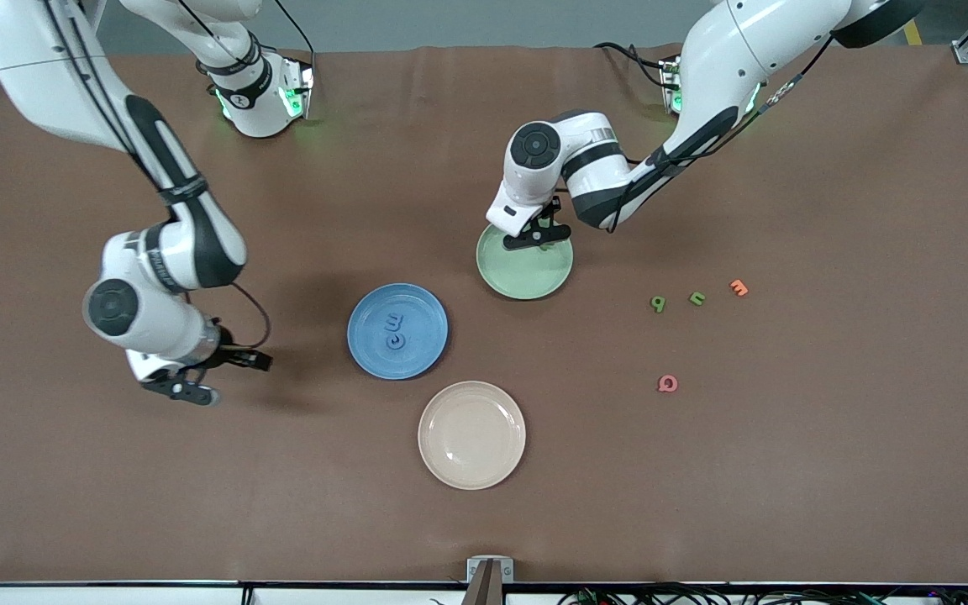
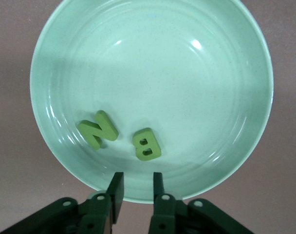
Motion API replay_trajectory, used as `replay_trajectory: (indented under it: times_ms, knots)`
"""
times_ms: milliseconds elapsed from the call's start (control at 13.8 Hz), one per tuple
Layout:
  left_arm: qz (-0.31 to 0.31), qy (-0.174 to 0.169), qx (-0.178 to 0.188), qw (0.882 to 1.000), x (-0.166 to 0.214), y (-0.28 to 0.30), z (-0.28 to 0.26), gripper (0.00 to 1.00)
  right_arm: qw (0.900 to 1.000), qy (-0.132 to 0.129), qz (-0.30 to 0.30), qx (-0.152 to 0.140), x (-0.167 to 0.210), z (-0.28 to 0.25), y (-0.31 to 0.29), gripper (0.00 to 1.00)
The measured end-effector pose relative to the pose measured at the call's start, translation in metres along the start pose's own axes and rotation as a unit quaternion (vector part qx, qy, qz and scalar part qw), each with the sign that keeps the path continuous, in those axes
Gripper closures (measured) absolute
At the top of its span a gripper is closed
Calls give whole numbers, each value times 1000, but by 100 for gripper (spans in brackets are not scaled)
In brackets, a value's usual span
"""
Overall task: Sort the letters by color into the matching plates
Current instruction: 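Grasp the blue x with the right gripper while the left gripper reaches green b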
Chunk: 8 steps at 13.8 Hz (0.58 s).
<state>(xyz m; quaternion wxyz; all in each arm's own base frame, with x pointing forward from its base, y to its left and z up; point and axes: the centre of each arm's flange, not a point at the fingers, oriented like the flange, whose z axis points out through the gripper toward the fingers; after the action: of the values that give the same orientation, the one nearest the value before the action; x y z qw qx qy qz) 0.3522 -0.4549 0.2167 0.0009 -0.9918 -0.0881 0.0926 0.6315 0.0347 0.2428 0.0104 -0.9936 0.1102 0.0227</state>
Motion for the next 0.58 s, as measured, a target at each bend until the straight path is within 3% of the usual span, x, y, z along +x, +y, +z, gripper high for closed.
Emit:
replay_trajectory:
  times_ms: [72, 217, 289, 433, 578]
  knots:
    - [0, 1, 1, 1000, 1, -1, 2, 78, 1000, -2, -15, 0, 5, 1, 25, 17]
    - [-1, 3, 8, 1000, 2, -2, 9, 81, 999, -2, -43, -1, 11, 4, 70, 37]
    - [-2, 4, 13, 1000, 3, -3, 14, 75, 999, 0, -54, -5, 13, 5, 89, 44]
    - [-5, 7, 15, 1000, 8, -5, 16, 70, 998, 4, -64, -16, 15, 7, 119, 45]
    - [-11, 16, 10, 1000, 20, -8, 8, 53, 998, 13, -65, -16, 13, 14, 131, 45]
